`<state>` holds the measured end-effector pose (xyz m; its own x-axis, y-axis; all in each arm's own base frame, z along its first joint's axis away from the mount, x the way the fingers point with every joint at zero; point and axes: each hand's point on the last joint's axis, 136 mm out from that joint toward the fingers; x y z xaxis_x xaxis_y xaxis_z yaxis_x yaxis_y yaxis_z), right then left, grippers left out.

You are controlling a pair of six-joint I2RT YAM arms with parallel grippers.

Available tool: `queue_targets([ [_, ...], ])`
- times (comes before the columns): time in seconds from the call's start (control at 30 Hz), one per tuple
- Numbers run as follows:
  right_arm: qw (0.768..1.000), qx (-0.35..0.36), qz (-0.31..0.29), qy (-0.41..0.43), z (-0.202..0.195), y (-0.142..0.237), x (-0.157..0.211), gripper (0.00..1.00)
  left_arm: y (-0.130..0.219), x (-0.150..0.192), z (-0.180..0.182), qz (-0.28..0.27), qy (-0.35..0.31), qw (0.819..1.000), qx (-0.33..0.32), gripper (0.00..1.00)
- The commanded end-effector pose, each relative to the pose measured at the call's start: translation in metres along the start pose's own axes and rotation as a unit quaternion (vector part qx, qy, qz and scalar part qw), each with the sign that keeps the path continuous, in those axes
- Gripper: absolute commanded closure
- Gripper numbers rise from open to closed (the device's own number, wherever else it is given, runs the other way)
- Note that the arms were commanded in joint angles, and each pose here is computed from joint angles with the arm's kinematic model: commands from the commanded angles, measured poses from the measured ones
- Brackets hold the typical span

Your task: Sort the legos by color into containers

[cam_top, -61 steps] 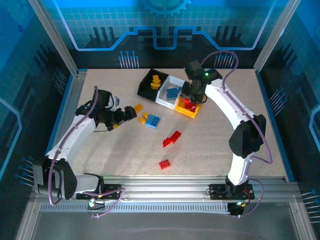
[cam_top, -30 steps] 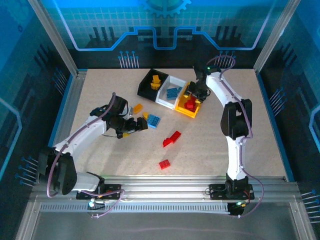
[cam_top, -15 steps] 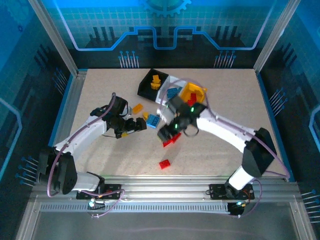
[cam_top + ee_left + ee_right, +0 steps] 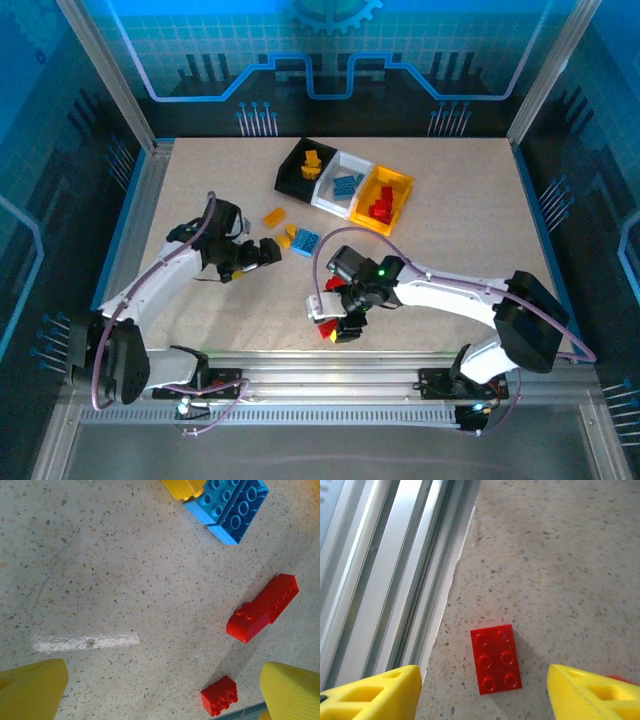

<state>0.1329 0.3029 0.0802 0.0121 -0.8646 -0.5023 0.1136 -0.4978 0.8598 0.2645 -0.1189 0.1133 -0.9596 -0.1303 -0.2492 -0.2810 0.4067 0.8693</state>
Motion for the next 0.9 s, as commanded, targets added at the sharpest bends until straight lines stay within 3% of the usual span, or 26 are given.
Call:
queue_targets([
  [0.0,0.998,0.001,0.009,0.068,-0.004,-0.011,-0.002,0.31,0.005,0.008,0.005,0.002,-0.004,1.000,0.000,0.01],
  [0.33,0.995,-0.019,0.061,0.074,-0.012,-0.045,0.005,0.32,0.012,0.009,0.017,-0.002,0.000,1.000,-0.005,0.01],
  [0.53,0.994,-0.018,0.089,0.068,-0.018,-0.056,0.014,0.37,0.015,0.008,0.022,-0.001,0.000,1.000,-0.008,0.01],
  [0.63,0.992,-0.009,0.101,0.070,-0.023,-0.059,0.019,0.43,0.015,0.008,0.023,-0.002,0.001,1.000,-0.010,0.01],
  [0.87,0.993,0.014,0.098,0.059,-0.033,-0.054,0.014,0.69,0.014,0.006,0.025,-0.001,0.003,1.000,-0.008,0.01],
])
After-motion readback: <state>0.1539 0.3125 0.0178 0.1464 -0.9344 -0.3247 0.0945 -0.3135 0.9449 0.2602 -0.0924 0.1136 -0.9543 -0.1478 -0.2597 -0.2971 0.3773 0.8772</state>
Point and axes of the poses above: each hand's point on the last joint's axis, 136 mm out from that joint toward the fingers, its own y axis back along the fingers, its own z axis along the line the jaws close on, x = y × z, and after that the axes turned 12 degrees about -y, right-handed
